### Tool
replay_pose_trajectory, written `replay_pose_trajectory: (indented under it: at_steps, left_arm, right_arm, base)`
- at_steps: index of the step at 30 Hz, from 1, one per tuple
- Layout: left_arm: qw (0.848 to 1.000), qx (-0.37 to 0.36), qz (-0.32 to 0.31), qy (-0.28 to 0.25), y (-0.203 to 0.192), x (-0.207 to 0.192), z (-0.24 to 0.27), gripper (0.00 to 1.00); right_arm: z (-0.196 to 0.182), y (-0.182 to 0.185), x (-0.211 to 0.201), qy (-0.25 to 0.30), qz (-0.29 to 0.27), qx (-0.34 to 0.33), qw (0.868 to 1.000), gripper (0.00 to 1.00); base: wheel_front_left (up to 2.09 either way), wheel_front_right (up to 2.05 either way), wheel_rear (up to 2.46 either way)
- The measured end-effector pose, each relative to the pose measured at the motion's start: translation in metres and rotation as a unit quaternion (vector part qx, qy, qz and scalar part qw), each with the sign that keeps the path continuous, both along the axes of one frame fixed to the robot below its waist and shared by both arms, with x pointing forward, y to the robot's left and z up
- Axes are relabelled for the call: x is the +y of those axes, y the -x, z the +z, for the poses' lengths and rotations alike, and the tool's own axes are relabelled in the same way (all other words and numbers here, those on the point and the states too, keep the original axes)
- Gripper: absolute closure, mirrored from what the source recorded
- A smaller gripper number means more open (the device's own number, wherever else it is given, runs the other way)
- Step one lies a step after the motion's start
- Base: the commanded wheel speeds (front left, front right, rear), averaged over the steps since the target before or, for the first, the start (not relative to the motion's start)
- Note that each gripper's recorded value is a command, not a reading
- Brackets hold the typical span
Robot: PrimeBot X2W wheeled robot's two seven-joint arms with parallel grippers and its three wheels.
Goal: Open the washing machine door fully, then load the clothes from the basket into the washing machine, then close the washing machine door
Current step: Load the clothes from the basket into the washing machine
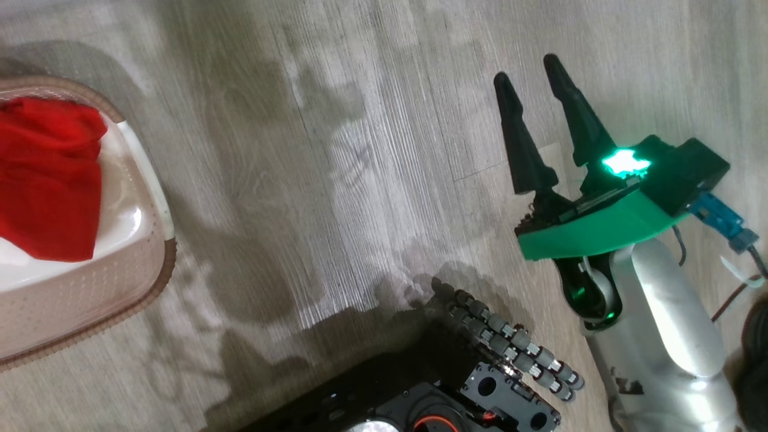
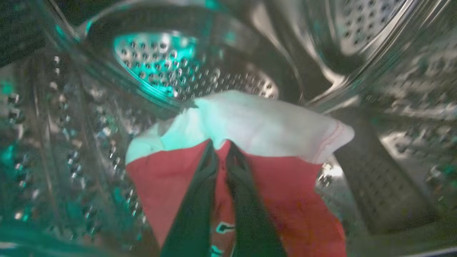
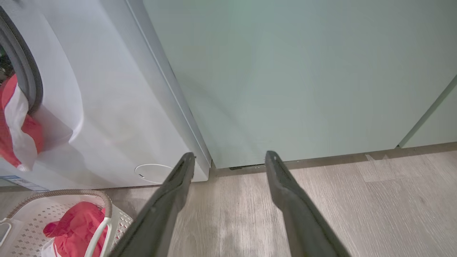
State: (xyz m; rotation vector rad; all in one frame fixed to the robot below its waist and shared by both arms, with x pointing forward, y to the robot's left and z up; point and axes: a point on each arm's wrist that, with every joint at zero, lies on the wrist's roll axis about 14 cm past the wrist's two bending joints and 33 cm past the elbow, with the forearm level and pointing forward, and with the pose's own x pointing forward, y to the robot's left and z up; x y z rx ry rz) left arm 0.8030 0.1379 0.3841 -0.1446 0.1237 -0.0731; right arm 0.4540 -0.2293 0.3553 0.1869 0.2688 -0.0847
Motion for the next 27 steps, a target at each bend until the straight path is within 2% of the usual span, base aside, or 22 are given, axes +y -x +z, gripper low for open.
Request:
replay_pose_trajectory:
  at_steps: [3,4,5,6,13,19,27]
  left_arm:
    - [1.000,0.019,-0.005,-0.013,0.005,0.001,-0.008,1.00]
    - [1.000,0.019,-0.006,-0.020,0.005,0.002,-0.007,0.95]
    - [1.000,0.017,-0.006,-0.024,0.006,0.003,-0.005,0.04]
    - [0.999,0.016,-0.008,-0.030,0.007,0.003,-0.003,0.00]
    - [0.998,0.005,-0.028,-0.057,0.029,-0.005,0.002,0.00]
    - [0.998,-0.028,-0.039,-0.040,0.053,-0.019,0.020,0.00]
    - [0.997,-0.076,-0.030,-0.003,0.119,-0.018,0.047,0.00]
  right_arm:
    - [0.003,-0.002,0.001,-0.001,0.001,-0.006,1.000,0.00]
    - [0.004,-0.003,0.001,-0.001,0.001,-0.008,1.000,0.00]
    - [0.005,-0.003,0.001,0.000,0.002,-0.009,1.000,0.00]
    - [0.006,-0.004,0.002,0.000,0.003,-0.011,1.000,0.00]
    - [0.018,-0.010,0.008,0.006,0.015,-0.029,0.999,0.00]
    - [0.028,-0.010,0.011,0.010,0.020,-0.041,0.999,0.00]
    - [0.044,-0.008,0.023,0.013,0.034,-0.059,0.998,0.00]
  base:
    - [0.00,0.00,0.00]
    - [0.00,0.00,0.00]
    - [0.00,0.00,0.00]
    - [0.00,0.00,0.00]
    - [0.00,0.00,0.00]
    - [0.00,0.00,0.00]
    - [0.00,0.00,0.00]
